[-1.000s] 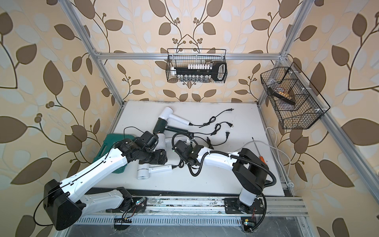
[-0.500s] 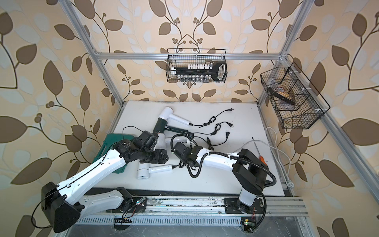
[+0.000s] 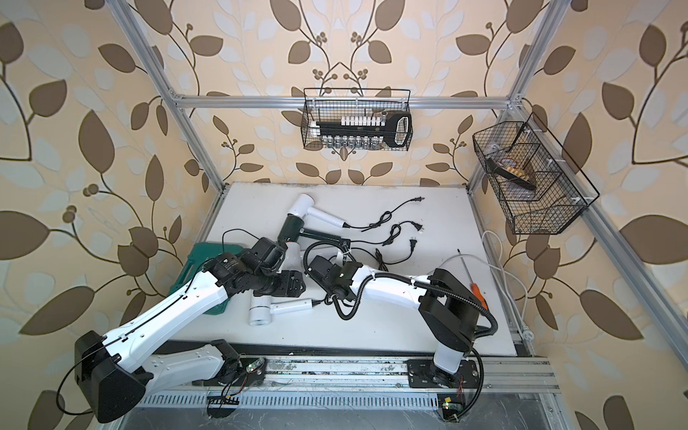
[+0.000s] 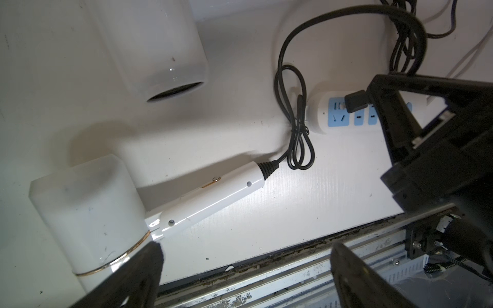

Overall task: Charge the blow dryers
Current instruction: Insert the plug into the socket.

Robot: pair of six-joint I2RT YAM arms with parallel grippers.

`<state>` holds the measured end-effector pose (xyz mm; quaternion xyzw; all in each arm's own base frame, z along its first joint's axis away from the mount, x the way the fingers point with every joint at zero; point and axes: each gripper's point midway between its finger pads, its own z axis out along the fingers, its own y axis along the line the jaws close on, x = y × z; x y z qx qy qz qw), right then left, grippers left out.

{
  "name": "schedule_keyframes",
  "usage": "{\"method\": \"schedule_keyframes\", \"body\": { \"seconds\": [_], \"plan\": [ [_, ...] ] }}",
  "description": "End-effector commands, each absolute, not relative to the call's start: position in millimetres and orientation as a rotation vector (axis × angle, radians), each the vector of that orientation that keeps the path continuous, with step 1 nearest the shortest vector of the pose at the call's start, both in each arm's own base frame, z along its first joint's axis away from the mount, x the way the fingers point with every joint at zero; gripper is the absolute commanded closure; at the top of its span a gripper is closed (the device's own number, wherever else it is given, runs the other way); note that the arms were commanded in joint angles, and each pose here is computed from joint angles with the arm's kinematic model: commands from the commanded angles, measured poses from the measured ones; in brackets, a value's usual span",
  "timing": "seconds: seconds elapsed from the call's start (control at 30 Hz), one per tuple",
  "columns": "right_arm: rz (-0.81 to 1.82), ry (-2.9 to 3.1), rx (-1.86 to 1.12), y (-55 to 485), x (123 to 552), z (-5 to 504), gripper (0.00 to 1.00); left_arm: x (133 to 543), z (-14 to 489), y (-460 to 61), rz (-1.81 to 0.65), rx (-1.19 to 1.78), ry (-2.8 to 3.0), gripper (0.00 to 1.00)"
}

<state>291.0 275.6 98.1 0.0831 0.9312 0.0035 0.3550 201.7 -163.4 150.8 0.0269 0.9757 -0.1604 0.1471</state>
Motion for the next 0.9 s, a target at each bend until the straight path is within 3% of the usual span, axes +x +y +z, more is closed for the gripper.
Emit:
{"method": "schedule_keyframes", "body": {
  "seconds": [0.0, 0.87],
  "plan": [
    [-0.065, 2.384, 0.294, 263, 290, 98, 1.0, 201, 158, -162, -0.487, 0.074, 2.788, 0.01],
    [-0.04, 2.413, 0.285, 266, 286, 85, 1.0, 200, 160, -161, -0.498, 0.066, 2.78, 0.01]
  ]
}}
